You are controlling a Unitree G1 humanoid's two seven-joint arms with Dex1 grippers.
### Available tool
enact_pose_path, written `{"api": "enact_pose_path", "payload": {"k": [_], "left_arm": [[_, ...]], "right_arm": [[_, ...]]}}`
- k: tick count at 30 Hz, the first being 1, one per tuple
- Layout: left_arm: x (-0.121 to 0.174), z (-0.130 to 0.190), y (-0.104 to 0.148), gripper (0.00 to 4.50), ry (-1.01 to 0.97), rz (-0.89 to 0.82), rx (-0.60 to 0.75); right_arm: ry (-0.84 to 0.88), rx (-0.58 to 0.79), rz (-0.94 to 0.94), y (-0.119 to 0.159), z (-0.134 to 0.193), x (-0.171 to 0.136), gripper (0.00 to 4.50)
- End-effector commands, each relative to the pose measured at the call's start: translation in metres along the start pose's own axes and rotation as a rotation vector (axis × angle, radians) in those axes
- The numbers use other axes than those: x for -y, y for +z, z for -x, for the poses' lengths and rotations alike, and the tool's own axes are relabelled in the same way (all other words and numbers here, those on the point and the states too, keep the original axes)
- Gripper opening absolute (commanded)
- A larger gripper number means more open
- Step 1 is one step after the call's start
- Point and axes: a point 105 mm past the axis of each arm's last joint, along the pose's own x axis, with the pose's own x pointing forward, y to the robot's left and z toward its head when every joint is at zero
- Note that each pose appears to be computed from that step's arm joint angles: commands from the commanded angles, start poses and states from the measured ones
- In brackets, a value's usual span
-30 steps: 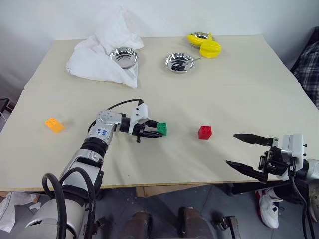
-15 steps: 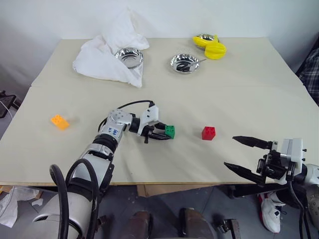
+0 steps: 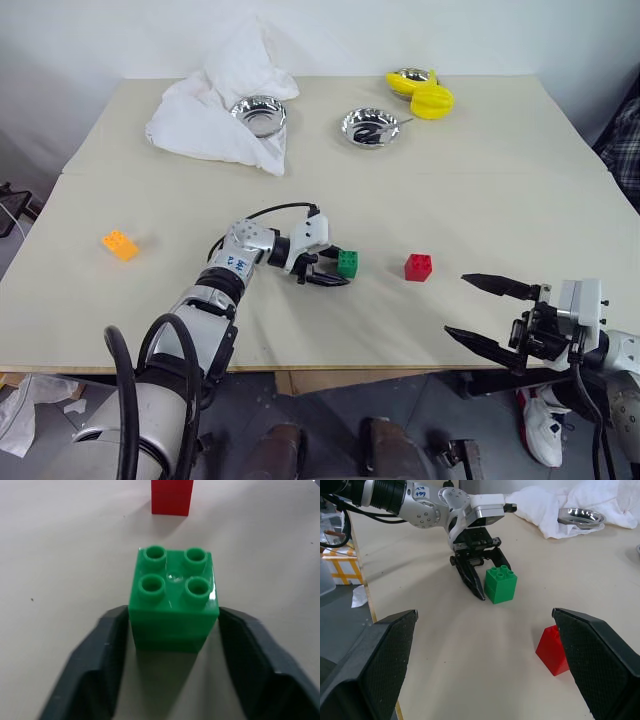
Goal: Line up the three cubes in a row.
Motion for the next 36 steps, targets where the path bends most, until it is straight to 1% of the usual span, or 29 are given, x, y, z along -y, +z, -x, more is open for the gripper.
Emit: {"api": "enact_pose_path", "payload": {"k": [1,2,6,9,10,12,15,17,18,21,22,23,25,27,29,34,36], "left_arm": [[-0.007,0.011,0.016,4.18,0.026,-0.061,0.065],[-0.007,0.014,0.016,4.46,0.026,-0.067,0.073],[0.001,0.053,0.015,4.46,-0.006,-0.124,0.137],[0.010,0.100,0.013,4.46,0.062,-0.153,0.185],[0.015,0.117,0.013,4.46,0.102,-0.153,0.200],[0.025,0.142,0.016,4.46,0.178,-0.139,0.218],[0.041,0.182,0.021,4.46,0.361,-0.138,0.210],[0.058,0.208,0.021,4.46,0.494,-0.117,0.184],[0.066,0.217,0.020,4.46,0.551,-0.109,0.172],[0.086,0.244,0.018,4.46,0.737,-0.037,0.193],[0.096,0.253,0.010,4.46,0.817,-0.008,0.178],[0.112,0.268,-0.003,4.46,0.948,0.023,0.157],[0.140,0.289,-0.023,4.46,1.136,0.091,0.120],[0.167,0.311,-0.036,4.46,1.356,0.158,0.137],[0.193,0.326,-0.046,4.46,1.530,0.209,0.136],[0.245,0.344,-0.070,4.46,1.796,0.354,0.151],[0.254,0.348,-0.076,4.46,1.860,0.375,0.152]], "right_arm": [[0.015,0.028,0.029,0.006,-0.004,-0.003,4.50],[0.017,0.029,0.029,0.006,-0.004,-0.004,4.50],[0.040,0.044,0.027,0.007,-0.011,-0.002,4.50],[0.066,0.065,0.021,0.008,-0.019,0.001,4.50],[0.075,0.075,0.020,0.009,-0.023,0.003,4.50],[0.099,0.088,0.010,0.010,-0.029,0.006,4.50],[0.166,0.108,0.003,0.011,-0.042,0.006,4.50],[0.206,0.124,0.011,0.014,-0.052,0.006,4.50],[0.219,0.134,0.017,0.016,-0.055,0.007,4.50],[0.261,0.155,0.020,0.020,-0.063,0.006,4.50],[0.284,0.159,0.021,0.020,-0.066,0.004,4.50],[0.306,0.171,0.024,0.022,-0.071,0.002,4.50],[0.332,0.192,0.027,0.024,-0.077,0.000,4.50],[0.348,0.209,0.026,0.026,-0.080,-0.003,4.50],[0.356,0.219,0.021,0.027,-0.081,-0.005,4.50],[0.375,0.220,0.025,0.027,-0.081,-0.008,4.50],[0.378,0.222,0.023,0.027,-0.081,-0.008,4.50]]}}
